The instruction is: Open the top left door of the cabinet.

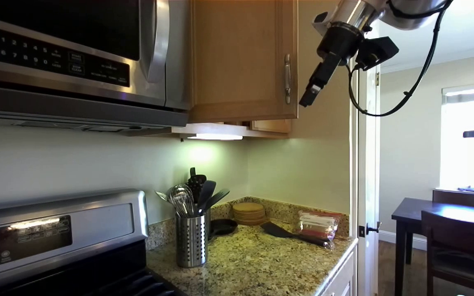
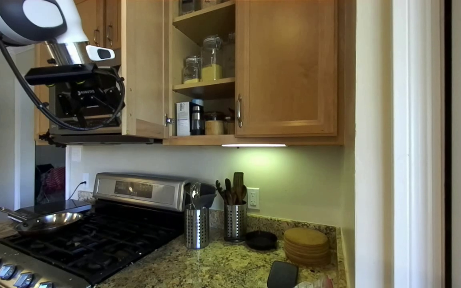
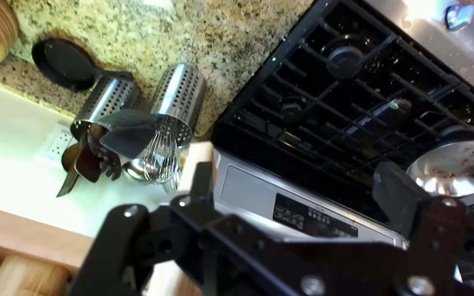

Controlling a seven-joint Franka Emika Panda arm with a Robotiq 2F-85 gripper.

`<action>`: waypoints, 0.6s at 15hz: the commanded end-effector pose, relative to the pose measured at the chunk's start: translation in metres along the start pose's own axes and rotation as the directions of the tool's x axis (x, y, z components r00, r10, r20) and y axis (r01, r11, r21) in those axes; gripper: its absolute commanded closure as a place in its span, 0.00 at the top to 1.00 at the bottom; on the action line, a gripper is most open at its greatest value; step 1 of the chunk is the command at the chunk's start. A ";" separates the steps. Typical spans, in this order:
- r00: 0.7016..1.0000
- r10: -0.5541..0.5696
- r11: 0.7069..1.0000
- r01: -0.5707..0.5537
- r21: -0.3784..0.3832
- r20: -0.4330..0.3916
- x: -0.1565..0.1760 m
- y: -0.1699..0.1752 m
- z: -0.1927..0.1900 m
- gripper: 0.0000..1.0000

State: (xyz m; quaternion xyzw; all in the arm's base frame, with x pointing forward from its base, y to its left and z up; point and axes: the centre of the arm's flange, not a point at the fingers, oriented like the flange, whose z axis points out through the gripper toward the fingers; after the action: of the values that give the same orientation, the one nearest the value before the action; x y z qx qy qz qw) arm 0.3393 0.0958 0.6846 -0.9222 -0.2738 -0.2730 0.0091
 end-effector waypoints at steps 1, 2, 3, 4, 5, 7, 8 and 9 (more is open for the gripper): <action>0.993 0.079 0.997 -0.079 -0.003 0.087 -0.020 0.019 0.005 1.00; 0.988 0.101 0.995 -0.100 -0.012 0.113 -0.024 0.025 0.010 1.00; 0.982 0.124 0.992 -0.123 -0.017 0.141 -0.027 0.032 0.016 1.00; 0.977 0.143 0.990 -0.140 -0.030 0.159 -0.030 0.038 0.021 1.00; 0.969 0.170 0.985 -0.163 -0.051 0.177 -0.033 0.048 0.029 1.00; 0.956 0.215 0.976 -0.202 -0.084 0.198 -0.034 0.065 0.043 1.00; 0.950 0.234 0.971 -0.216 -0.105 0.207 -0.034 0.072 0.049 1.00; 0.947 0.246 0.968 -0.228 -0.109 0.207 -0.032 0.081 0.055 1.00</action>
State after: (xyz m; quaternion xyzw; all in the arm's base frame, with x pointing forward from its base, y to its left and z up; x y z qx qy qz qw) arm 0.3641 0.0330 0.6438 -0.9652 -0.1818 -0.1872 -0.0150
